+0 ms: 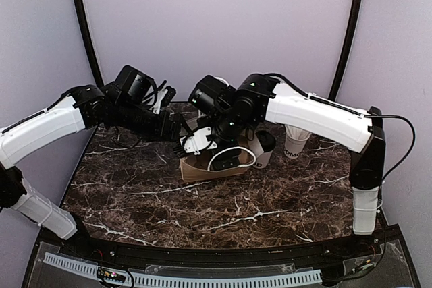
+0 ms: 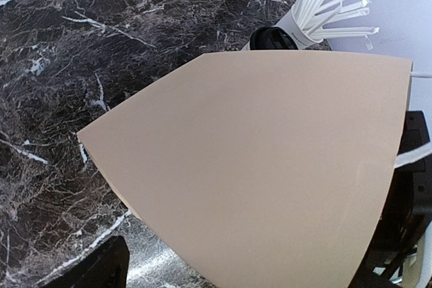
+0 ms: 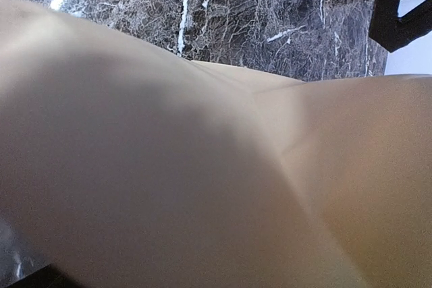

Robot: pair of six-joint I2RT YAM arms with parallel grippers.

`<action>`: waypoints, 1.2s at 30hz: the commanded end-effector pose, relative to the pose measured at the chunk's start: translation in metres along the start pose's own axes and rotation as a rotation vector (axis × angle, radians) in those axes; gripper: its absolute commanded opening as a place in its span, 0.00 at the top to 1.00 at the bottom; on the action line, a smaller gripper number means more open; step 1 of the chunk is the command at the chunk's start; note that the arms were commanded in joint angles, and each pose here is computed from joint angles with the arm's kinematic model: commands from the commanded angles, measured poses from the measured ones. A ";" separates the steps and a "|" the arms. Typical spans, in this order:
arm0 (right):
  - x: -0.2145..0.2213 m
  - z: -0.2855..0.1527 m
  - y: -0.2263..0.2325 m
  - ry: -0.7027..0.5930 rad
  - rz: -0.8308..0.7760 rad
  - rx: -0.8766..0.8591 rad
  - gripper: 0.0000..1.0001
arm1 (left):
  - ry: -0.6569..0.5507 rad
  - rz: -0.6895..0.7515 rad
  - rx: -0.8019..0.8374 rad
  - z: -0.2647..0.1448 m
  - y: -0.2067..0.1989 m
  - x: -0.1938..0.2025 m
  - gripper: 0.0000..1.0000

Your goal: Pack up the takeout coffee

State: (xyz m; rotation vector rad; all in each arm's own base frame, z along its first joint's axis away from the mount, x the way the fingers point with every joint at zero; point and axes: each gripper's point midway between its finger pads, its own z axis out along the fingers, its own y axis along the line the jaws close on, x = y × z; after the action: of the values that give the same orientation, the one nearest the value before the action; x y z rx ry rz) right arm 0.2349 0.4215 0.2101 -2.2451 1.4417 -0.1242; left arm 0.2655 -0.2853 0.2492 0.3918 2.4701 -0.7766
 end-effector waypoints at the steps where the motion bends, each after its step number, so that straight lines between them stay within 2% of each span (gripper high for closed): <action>1: 0.002 -0.008 -0.012 -0.014 0.041 0.046 0.01 | 0.002 -0.027 -0.106 -0.011 0.014 0.000 0.13; 5: 0.013 -0.009 -0.010 0.011 0.058 0.037 0.01 | 0.008 0.010 -0.148 -0.016 0.019 -0.002 0.15; 10: 0.034 -0.007 -0.010 0.045 0.091 0.023 0.01 | 0.033 0.049 -0.118 -0.014 0.013 0.001 0.20; 18: 0.050 0.000 -0.010 0.103 0.095 0.026 0.01 | 0.065 0.083 -0.110 -0.007 0.013 0.005 0.21; 30: 0.059 0.021 -0.031 0.128 0.012 0.206 0.01 | 0.062 0.109 -0.086 -0.008 0.010 0.003 0.23; 36: 0.050 0.011 -0.047 0.091 0.021 0.275 0.01 | 0.049 0.108 -0.092 -0.004 0.015 0.000 0.25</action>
State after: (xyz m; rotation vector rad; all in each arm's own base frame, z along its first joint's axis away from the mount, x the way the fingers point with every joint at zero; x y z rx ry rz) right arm 0.2861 0.3855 0.1691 -2.1730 1.4660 -0.3808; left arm 0.2675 -0.2728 0.2382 0.4997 2.5250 -0.6122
